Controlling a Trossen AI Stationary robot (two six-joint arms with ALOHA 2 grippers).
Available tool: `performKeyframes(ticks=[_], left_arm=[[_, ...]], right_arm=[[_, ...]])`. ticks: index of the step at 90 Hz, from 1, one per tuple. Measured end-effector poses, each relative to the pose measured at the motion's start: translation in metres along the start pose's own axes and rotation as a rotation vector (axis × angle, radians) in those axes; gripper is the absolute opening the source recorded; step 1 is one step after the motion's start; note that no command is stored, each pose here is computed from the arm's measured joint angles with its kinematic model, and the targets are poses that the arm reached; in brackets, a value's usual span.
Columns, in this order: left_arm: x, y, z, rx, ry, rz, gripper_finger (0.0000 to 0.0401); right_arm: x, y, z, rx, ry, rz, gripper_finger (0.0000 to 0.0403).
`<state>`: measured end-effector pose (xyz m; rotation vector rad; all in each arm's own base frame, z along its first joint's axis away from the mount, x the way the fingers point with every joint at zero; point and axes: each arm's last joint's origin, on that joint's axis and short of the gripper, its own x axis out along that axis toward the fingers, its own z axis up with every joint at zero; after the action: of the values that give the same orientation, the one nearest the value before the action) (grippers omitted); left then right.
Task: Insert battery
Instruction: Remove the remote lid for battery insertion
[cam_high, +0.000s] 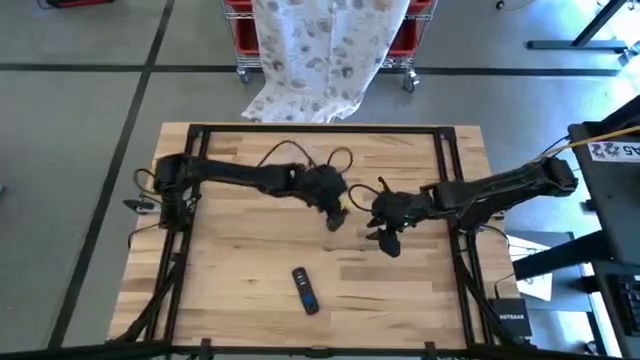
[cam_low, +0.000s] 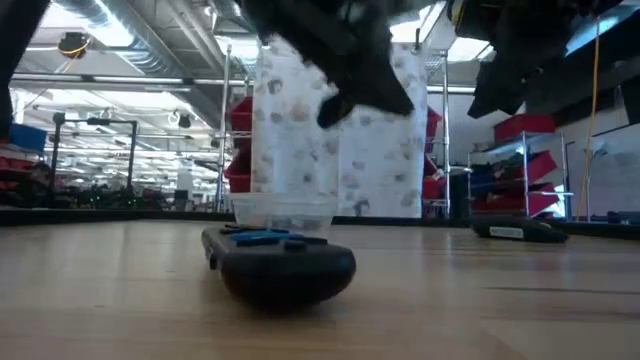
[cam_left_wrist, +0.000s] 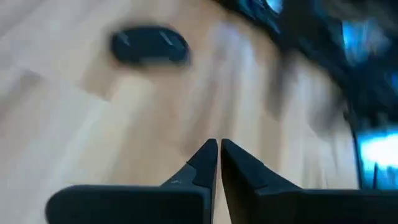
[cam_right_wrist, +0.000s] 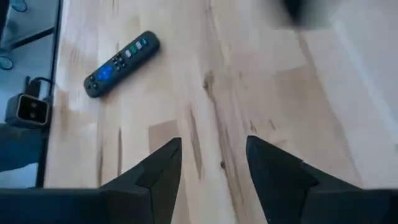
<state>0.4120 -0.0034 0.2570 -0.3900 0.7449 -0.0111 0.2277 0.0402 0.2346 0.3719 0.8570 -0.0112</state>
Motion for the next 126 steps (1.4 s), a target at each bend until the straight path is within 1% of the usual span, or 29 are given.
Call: performKeyframes(ticks=[9,16,21,30,33,37,45,55,61,66,76,90,100,106,116,126], left_arm=[[-0.020,-0.037,-0.018,0.204,0.118,-0.093,0.0002],[-0.025,-0.065,-0.034,0.381,0.171,-0.131,0.0003],[-0.024,-0.083,-0.047,0.510,0.190,-0.129,0.0003],[-0.021,-0.112,-0.067,0.776,0.171,-0.101,0.0003],[-0.018,-0.119,-0.073,0.841,0.172,-0.088,0.0003],[-0.013,-0.124,-0.081,0.889,0.195,-0.089,0.0003],[-0.003,-0.128,-0.095,0.937,0.262,-0.115,0.0003],[0.002,-0.129,-0.107,0.987,0.340,-0.134,0.0004],[0.003,-0.131,-0.112,0.991,0.368,-0.141,0.0004],[0.002,-0.132,-0.114,0.969,0.387,-0.139,0.0004],[0.002,-0.135,-0.116,0.909,0.387,-0.130,0.0004],[0.001,-0.145,-0.125,0.955,0.391,-0.162,0.0004],[0.006,-0.149,-0.134,0.978,0.418,-0.172,0.0004],[0.008,-0.152,-0.136,1.011,0.405,-0.177,0.0004],[0.009,-0.156,-0.135,0.974,0.368,-0.164,0.0004],[0.010,-0.147,-0.131,0.960,0.396,-0.170,0.0004]], right_arm=[[0.003,0.000,0.002,-0.002,-0.031,-0.028,0.0165],[0.008,0.001,0.007,-0.001,-0.069,-0.015,0.0165],[0.012,0.002,0.007,0.004,-0.066,-0.012,0.0165],[0.019,0.004,0.009,0.040,-0.069,0.020,0.0165],[0.021,0.004,0.009,0.059,-0.060,0.034,0.0165],[0.023,0.004,0.008,0.087,-0.043,0.037,0.0165],[0.026,0.005,0.007,0.157,-0.020,0.051,0.0165],[0.026,0.013,0.003,0.228,-0.011,0.080,0.0165],[0.026,0.021,0.001,0.250,-0.015,0.101,0.0165],[0.025,0.029,0.001,0.265,-0.043,0.133,0.0165],[0.025,0.044,-0.001,0.341,-0.088,0.170,0.0165],[0.021,0.063,-0.006,0.439,-0.164,0.208,0.0165],[0.018,0.075,-0.011,0.469,-0.204,0.219,0.0165],[0.017,0.079,-0.014,0.485,-0.210,0.217,0.0165],[0.016,0.082,-0.016,0.509,-0.228,0.209,0.0165],[0.015,0.083,-0.016,0.514,-0.239,0.213,0.0165]])
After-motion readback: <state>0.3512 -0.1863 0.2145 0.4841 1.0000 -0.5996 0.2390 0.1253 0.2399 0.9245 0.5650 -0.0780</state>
